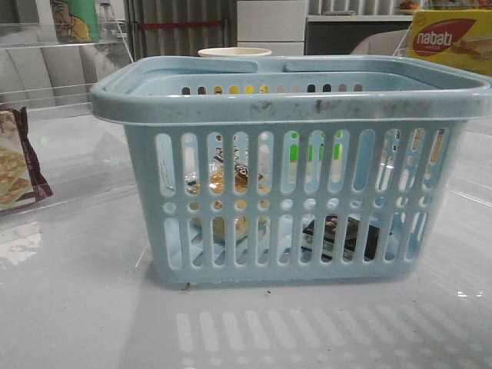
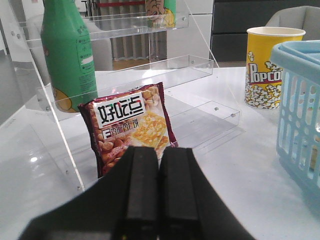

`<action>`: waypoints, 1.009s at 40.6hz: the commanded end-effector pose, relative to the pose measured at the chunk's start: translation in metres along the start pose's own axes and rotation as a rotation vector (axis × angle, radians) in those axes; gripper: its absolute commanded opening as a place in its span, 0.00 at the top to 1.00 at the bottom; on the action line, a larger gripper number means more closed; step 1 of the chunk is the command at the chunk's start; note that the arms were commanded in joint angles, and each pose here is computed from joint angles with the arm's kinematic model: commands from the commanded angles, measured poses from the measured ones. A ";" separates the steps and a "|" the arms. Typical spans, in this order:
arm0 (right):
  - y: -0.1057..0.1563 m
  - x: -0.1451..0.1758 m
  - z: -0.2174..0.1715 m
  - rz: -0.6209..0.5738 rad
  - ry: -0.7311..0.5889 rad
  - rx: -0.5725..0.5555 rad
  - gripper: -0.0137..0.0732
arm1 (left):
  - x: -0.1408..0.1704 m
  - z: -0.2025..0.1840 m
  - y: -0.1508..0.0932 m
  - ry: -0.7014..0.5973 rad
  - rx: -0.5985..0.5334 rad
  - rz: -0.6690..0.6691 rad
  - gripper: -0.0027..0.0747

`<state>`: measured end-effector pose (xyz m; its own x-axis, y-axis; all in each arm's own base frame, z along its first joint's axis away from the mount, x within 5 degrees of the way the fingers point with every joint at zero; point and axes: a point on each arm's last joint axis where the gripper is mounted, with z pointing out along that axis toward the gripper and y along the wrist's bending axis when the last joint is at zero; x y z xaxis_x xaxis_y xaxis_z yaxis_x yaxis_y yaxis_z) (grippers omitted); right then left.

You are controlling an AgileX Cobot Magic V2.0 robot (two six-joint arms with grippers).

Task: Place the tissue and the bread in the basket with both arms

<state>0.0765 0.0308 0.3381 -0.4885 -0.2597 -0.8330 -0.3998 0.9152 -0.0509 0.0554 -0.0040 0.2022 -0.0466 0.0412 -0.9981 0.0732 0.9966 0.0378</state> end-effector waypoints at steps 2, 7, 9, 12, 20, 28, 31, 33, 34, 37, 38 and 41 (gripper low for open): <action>-0.001 -0.012 -0.005 -0.018 -0.093 0.012 0.78 | -0.012 -0.002 0.002 -0.186 -0.027 -0.019 0.85; -0.001 -0.012 -0.005 -0.018 -0.093 0.012 0.78 | -0.013 -0.002 0.002 -0.191 -0.037 -0.018 0.85; -0.001 -0.012 -0.005 -0.018 -0.093 0.012 0.78 | -0.013 -0.002 0.002 -0.191 -0.037 -0.018 0.85; -0.001 -0.012 -0.005 -0.018 -0.093 0.012 0.78 | -0.013 -0.002 0.002 -0.189 -0.037 -0.018 0.85; -0.001 -0.012 -0.005 -0.018 -0.093 0.012 0.78 | -0.013 -0.002 0.002 -0.189 -0.037 -0.018 0.85; -0.001 -0.012 -0.005 -0.018 -0.093 0.012 0.78 | -0.013 -0.002 0.002 -0.189 -0.037 -0.018 0.85; -0.001 -0.012 -0.005 -0.018 -0.093 0.012 0.78 | -0.013 -0.002 0.002 -0.189 -0.037 -0.018 0.85; -0.001 -0.012 -0.005 -0.018 -0.093 0.012 0.78 | -0.013 -0.002 0.002 -0.189 -0.037 -0.018 0.85; -0.001 -0.012 -0.005 -0.018 -0.093 0.012 0.78 | -0.013 -0.002 0.002 -0.189 -0.037 -0.018 0.85; -0.001 -0.012 -0.005 -0.018 -0.093 0.012 0.78 | -0.013 -0.002 0.002 -0.189 -0.037 -0.018 0.85; -0.001 -0.012 -0.005 -0.018 -0.093 0.012 0.78 | -0.013 -0.002 0.002 -0.189 -0.037 -0.018 0.85; -0.001 -0.012 -0.005 -0.018 -0.093 0.012 0.78 | -0.013 -0.002 0.002 -0.189 -0.037 -0.018 0.85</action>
<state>0.0765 0.0308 0.3381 -0.4885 -0.2597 -0.8330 -0.3998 0.9152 -0.0509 0.0562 -0.0024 0.2061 0.0331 0.0278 -0.9991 0.0421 0.9987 0.0292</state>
